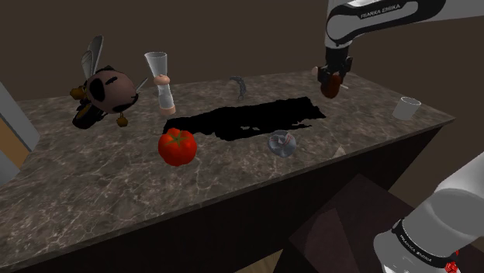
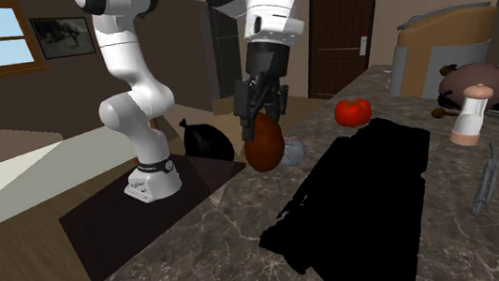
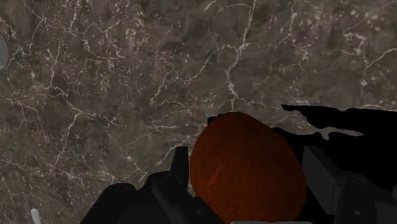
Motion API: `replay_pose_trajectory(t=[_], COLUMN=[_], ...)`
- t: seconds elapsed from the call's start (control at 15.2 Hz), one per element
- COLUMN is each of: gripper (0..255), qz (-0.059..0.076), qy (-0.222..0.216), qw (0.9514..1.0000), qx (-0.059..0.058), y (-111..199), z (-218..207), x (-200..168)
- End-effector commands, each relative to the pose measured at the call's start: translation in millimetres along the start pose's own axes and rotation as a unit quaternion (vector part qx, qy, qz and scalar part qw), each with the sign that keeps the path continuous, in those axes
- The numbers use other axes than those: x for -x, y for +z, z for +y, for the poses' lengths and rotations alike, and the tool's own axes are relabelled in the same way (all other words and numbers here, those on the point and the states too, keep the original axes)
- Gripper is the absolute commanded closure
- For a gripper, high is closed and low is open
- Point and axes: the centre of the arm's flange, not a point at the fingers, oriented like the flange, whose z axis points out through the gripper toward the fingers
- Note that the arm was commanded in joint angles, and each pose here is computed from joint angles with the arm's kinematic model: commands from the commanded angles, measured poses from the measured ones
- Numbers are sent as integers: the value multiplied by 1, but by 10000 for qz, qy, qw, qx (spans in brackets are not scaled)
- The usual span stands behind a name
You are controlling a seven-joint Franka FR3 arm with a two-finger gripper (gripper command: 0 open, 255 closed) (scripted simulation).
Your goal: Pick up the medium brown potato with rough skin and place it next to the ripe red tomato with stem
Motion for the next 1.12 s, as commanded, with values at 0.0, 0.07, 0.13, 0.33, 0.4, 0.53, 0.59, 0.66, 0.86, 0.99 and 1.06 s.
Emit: replay_pose_trajectory(t=[0.0, 0.07, 0.13, 0.33, 0.4, 0.53, 0.59, 0.66, 0.86, 0.99, 1.06], gripper=[255, 255, 255, 255, 255, 255, 255, 255, 255, 255, 255], qz=[0, 0, 0, 0, 0, 0, 0, 0, 0, 0, 0], qy=[9, 9, 9, 9, 9, 9, 9, 9, 9, 9, 9], qw=[10000, 10000, 10000, 10000, 10000, 10000, 10000, 10000, 10000, 10000, 10000], qx=[2, 2, 2, 2, 2, 2, 2, 2, 2, 2, 2], y=[-9, -13, -16, -27, -31, -38, -41, -45, -56, -63, -67], z=[-25, -37, -50, -88, -100, -126, -138, -151, -189, -214, -227], x=[3, 4, 5, 9, 10, 12, 13, 15, 18, 21, 22])
